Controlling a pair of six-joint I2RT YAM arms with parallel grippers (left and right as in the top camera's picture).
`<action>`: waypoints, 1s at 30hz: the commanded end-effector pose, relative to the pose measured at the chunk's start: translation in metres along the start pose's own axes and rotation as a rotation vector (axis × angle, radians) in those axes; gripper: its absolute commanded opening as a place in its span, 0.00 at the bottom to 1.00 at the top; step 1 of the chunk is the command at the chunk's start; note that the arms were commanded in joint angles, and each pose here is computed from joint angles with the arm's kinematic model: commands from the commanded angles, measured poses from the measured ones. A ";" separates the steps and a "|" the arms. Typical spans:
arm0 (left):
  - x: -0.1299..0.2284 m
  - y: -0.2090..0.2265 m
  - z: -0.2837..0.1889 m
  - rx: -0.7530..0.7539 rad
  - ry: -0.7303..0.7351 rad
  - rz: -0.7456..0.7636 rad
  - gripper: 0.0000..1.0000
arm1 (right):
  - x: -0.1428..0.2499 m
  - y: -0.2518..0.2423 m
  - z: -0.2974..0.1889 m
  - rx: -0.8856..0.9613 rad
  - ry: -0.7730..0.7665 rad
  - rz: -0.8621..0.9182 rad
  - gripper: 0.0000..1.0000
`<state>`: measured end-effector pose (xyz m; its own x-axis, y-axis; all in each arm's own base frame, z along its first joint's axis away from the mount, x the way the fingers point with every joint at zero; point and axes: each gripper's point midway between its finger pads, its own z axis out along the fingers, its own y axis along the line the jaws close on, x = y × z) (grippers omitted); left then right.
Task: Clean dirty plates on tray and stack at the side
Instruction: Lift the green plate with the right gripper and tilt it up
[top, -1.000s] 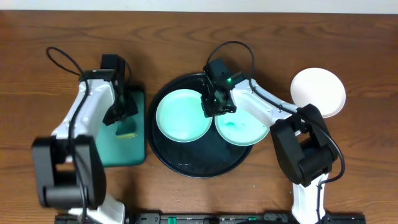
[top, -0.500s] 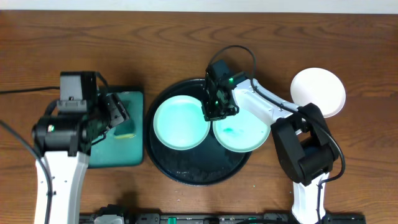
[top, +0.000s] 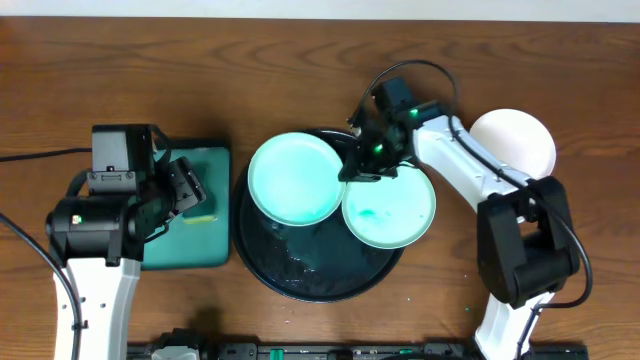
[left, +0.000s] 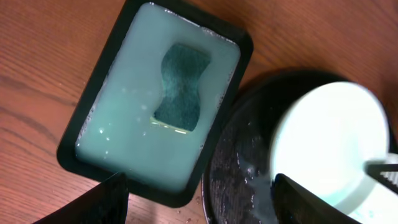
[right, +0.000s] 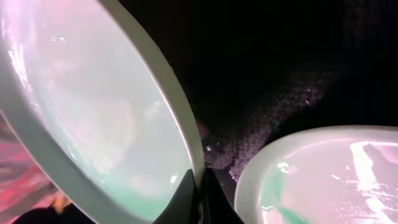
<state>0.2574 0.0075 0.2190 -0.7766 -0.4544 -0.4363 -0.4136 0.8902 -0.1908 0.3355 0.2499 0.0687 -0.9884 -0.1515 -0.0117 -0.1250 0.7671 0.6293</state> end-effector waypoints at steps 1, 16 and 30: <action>0.004 0.001 0.003 -0.001 0.023 -0.004 0.74 | 0.002 0.027 -0.017 -0.189 0.010 -0.077 0.02; 0.005 0.001 0.003 -0.004 0.027 -0.004 0.74 | -0.026 0.005 -0.038 -0.080 -0.133 -0.345 0.02; 0.006 0.002 0.006 -0.008 0.036 -0.003 0.74 | -0.024 -0.028 -0.122 0.459 -0.298 -0.383 0.01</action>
<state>0.2565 0.0075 0.2165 -0.7830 -0.4544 -0.4248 -0.4162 0.8902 -0.1852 0.3676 0.1770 0.1326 -0.8733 -0.3033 -0.3813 -0.4260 0.8552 0.2953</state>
